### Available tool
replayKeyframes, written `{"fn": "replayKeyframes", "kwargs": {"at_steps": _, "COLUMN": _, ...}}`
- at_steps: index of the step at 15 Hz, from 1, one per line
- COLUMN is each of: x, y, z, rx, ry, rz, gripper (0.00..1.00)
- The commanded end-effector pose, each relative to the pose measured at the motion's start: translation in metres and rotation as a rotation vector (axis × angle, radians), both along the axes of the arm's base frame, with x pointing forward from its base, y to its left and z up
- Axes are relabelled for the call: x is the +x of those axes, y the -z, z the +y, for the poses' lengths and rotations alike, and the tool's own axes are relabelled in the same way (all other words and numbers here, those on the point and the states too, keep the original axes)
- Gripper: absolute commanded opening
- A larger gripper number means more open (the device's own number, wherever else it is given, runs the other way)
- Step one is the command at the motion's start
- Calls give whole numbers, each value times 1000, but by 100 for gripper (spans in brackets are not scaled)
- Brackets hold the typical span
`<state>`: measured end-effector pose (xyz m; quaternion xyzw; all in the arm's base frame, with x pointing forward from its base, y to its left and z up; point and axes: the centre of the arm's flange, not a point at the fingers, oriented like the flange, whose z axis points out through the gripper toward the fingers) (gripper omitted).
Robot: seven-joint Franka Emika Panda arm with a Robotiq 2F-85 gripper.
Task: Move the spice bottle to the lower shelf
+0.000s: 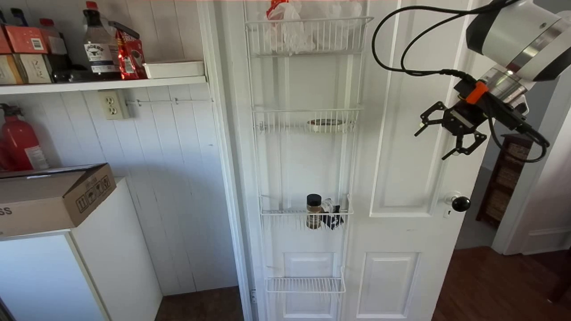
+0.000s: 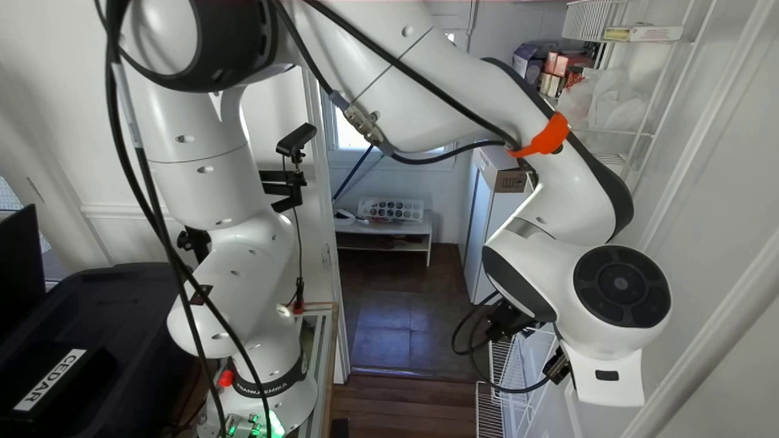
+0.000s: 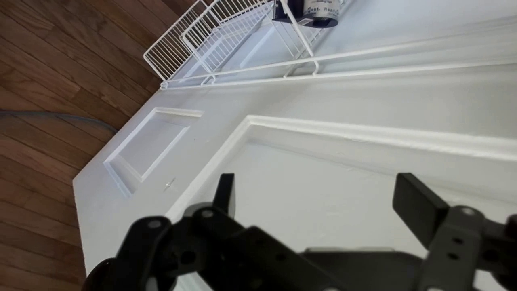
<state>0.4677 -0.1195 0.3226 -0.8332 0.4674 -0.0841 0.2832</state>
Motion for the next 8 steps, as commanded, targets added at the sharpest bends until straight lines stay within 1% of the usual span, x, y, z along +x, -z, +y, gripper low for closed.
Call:
{"fn": "replayKeyframes", "kwargs": {"at_steps": 1, "x": -25, "y": -23, "z": 1, "rx": -19, "ry": -34, "rz": 28, "gripper": 100}}
{"fn": "replayKeyframes", "kwargs": {"at_steps": 3, "x": -33, "y": -28, "z": 3, "rx": -30, "ry": -58, "rz": 39, "gripper": 100}}
{"fn": "replayKeyframes", "kwargs": {"at_steps": 5, "x": -42, "y": -34, "z": 8, "rx": -23, "ry": -68, "rz": 41, "gripper": 100}}
{"fn": "replayKeyframes", "kwargs": {"at_steps": 8, "x": -54, "y": -44, "z": 14, "rx": 39, "ry": -74, "rz": 58, "gripper": 100}}
